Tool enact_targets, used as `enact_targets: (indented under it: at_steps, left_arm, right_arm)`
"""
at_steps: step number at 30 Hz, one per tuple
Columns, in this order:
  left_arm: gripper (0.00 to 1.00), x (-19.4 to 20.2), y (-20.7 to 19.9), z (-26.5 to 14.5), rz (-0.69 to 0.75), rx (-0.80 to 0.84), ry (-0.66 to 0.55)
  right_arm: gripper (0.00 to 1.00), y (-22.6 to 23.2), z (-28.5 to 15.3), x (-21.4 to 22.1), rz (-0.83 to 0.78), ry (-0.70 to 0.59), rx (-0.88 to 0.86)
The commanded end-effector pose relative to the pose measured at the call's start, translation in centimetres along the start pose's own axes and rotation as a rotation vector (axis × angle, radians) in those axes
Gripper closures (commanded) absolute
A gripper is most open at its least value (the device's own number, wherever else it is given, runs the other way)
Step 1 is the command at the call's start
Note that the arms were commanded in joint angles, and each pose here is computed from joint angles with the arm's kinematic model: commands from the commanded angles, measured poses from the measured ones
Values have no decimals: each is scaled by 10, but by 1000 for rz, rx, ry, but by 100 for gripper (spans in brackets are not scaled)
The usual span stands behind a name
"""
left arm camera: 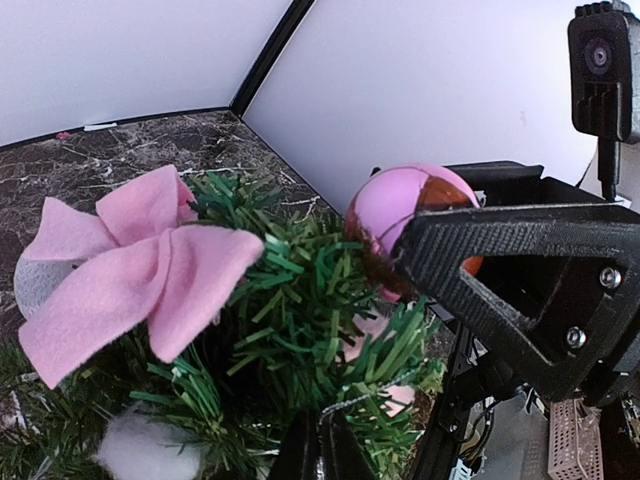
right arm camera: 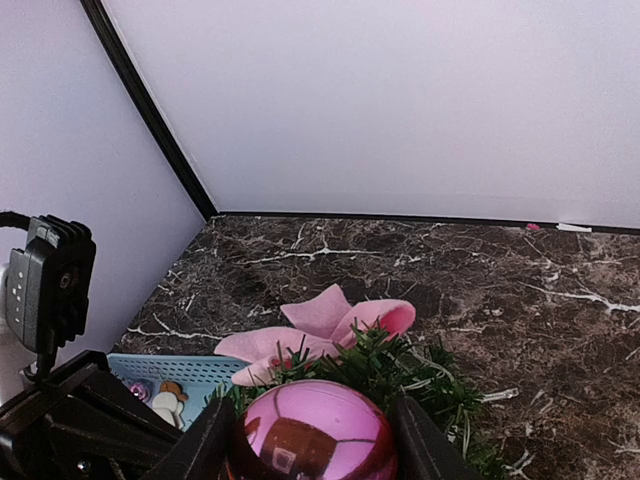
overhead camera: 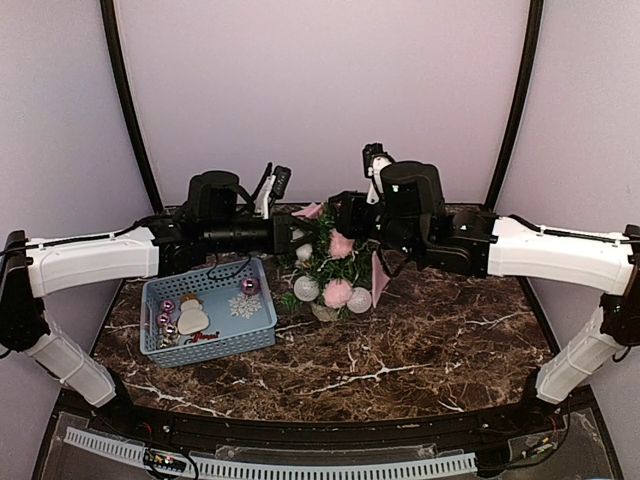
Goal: Decorate the small christmas tree
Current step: Hang the ornament bell on the branch.
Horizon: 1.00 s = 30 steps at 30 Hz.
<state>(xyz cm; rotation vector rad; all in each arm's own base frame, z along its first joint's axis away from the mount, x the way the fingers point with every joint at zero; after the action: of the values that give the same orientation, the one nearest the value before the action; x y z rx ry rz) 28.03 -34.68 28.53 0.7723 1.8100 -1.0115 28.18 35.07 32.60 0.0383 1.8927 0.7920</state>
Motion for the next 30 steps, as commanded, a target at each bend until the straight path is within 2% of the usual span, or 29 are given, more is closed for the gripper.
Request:
enact_targets:
  at_steps: [1, 13, 16, 18, 23, 28, 30]
  left_arm:
    - [100, -9, 3, 0, -18, -18, -17]
    - [100, 0, 8, 6, -52, -32, 15]
    - [100, -2, 8, 3, -49, -37, 7]
    - [95, -5, 7, -1, -41, -45, -1]
    - [72, -16, 2, -19, -18, -74, -23]
    - [55, -15, 1, -39, -15, -113, -32]
    - [51, -16, 0, -45, -16, -122, -38]
  right_arm:
    - [55, 1, 5, -1, -18, -20, 23]
    - [54, -5, 9, 7, -37, -3, 45]
    - [50, -2, 5, 4, -31, -5, 34]
    - [42, -1, 0, -1, -21, -11, 27]
    - [23, 3, -14, -13, 4, -26, 0]
    - [14, 5, -25, -23, 17, -41, -14]
    - [12, 5, -27, -26, 23, -48, -16]
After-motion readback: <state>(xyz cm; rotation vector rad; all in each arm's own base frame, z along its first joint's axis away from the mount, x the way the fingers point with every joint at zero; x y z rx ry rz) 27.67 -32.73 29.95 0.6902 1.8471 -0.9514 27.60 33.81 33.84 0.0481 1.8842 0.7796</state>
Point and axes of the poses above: each gripper's point midway between its finger pads, its own z axis out along the fingers, its own y axis along the line the jaws close on, x = y × z, the point moved 3 cm from there along -z, back along the fingers, and after that the axes turned 15 degrees about z, right-handed, at the moved point
